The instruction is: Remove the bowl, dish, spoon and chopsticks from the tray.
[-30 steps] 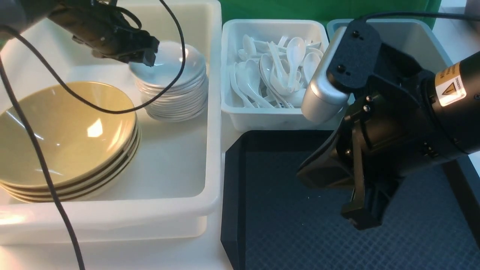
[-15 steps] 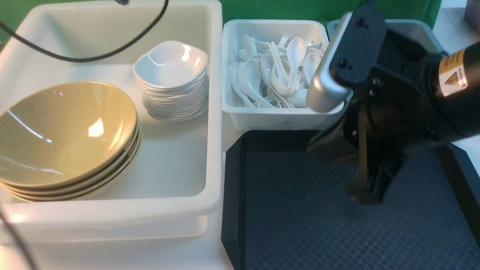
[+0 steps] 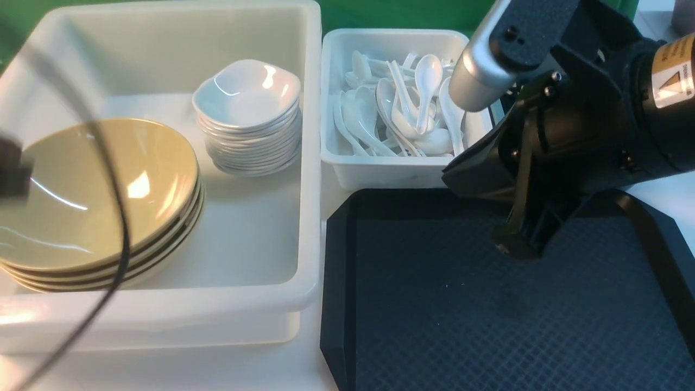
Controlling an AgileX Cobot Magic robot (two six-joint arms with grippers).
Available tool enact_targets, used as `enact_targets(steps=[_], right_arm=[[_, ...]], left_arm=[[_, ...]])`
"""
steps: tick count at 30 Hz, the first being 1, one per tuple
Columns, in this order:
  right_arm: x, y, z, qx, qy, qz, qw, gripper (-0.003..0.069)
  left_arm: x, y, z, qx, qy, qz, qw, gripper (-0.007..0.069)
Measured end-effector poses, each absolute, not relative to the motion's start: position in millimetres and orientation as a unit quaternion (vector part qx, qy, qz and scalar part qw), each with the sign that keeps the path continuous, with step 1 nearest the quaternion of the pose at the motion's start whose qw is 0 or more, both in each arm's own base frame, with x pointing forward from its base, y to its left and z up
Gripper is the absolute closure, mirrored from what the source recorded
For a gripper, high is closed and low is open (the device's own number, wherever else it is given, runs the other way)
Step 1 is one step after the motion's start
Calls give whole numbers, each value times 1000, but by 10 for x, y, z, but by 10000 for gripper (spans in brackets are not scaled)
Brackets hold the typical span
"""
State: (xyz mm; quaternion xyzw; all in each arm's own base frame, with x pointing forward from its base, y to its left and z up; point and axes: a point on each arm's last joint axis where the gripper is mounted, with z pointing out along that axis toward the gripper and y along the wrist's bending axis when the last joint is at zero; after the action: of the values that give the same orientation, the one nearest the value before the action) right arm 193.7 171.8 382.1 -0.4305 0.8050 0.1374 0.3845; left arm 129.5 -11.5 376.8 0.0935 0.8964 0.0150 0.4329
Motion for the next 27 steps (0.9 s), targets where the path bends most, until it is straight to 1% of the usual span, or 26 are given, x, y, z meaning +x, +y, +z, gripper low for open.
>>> enact_targets(steps=[1,2,6,8,9,10,13,16,19,27], right_arm=[[1933,1714,3819,-429,805,138,387,587],[1888,1673,3818,-419,800,143,406,585],[1716,1508,3807,-381,775,162,478,580],[1624,1418,3814,-361,759,172,515,580],[1536,1334,3835,-341,743,183,546,580],[1528,1324,3817,-337,740,185,552,580],[1324,1125,3822,-296,693,205,624,579],[1209,1009,3790,-270,661,216,666,577],[1147,945,3772,-257,642,221,688,574],[1145,942,3746,-255,641,221,690,561]], left_arm=[[1275,-113,3713,93,897,15,431,636],[1098,-91,3597,83,889,11,451,636],[613,-35,3326,52,859,-5,509,636],[456,-10,3262,47,845,-3,532,636],[347,8,3205,41,834,-4,550,636],[333,11,3199,40,833,-4,552,636],[192,33,3132,33,813,-5,581,636],[175,36,3112,33,805,-4,593,636],[193,27,3097,33,801,-9,598,636],[240,15,2970,34,812,-13,582,636]])
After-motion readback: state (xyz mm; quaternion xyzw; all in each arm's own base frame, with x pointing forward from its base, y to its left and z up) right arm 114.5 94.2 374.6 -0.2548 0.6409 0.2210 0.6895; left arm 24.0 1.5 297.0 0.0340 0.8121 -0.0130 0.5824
